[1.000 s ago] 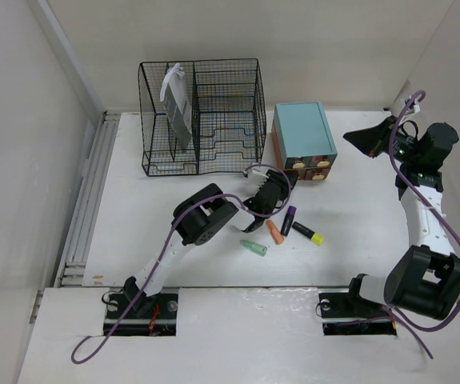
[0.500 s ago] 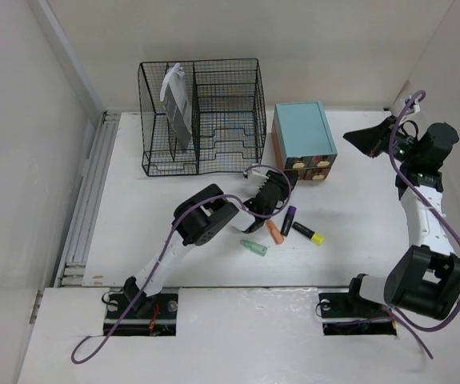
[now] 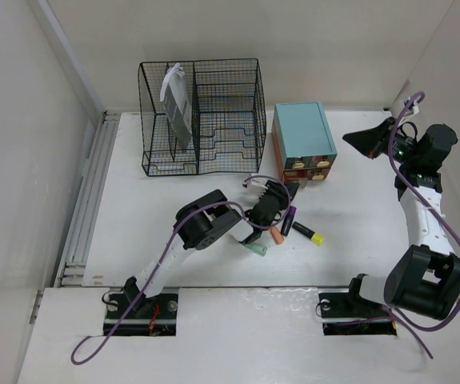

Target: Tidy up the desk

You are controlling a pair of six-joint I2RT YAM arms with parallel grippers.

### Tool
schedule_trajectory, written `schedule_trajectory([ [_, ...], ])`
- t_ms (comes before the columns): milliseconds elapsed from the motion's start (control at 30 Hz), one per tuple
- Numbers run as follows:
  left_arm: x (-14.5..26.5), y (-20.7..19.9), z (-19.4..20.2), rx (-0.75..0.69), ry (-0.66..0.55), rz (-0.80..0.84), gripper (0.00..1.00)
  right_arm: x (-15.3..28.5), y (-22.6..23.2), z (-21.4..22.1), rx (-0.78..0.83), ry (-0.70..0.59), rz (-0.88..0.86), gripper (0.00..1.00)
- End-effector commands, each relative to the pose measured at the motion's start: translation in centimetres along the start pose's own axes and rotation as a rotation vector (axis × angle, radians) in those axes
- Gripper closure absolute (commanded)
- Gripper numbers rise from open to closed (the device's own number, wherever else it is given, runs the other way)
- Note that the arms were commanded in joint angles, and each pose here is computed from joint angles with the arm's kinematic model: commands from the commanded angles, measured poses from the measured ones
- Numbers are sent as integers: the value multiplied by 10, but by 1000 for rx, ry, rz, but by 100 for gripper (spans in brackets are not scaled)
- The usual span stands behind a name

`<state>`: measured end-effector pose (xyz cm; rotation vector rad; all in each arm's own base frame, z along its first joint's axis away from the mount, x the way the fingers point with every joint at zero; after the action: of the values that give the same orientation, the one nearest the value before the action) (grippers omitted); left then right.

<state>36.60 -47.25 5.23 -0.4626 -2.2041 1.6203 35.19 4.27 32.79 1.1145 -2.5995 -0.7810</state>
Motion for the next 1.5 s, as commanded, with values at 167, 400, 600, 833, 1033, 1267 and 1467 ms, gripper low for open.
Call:
schedule_trajectory([
  [167,41,-18,25,-36,91,45,88,4,15,-13,85,-31,-32,84],
  [400,59,-8,40,-42,136,36,89,5,17,-12,85,-31,-32,84],
  [600,63,-15,36,-49,135,40,66,5,17,-13,94,-33,-35,84],
  [833,69,-24,29,-115,134,41,36,5,18,-12,94,-28,-42,83],
  [1033,88,-41,21,-151,147,68,35,5,20,-9,103,-15,-57,80],
  [1267,135,-86,-4,-304,126,164,38,12,40,5,314,77,-215,63],
  [1467,175,-109,-27,-525,136,195,82,30,74,23,586,163,-449,46],
])
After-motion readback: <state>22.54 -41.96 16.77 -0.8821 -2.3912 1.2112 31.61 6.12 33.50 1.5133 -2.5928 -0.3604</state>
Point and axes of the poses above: each gripper's point midway between its finger pads, its own x axis back along the fingers, its own y axis along the line the jaws close on, z = x × y, the point moved 1 cm from there along x, back along the fingers, and after that the axes turned 4 degrees about -x, right-handed, at the moved point
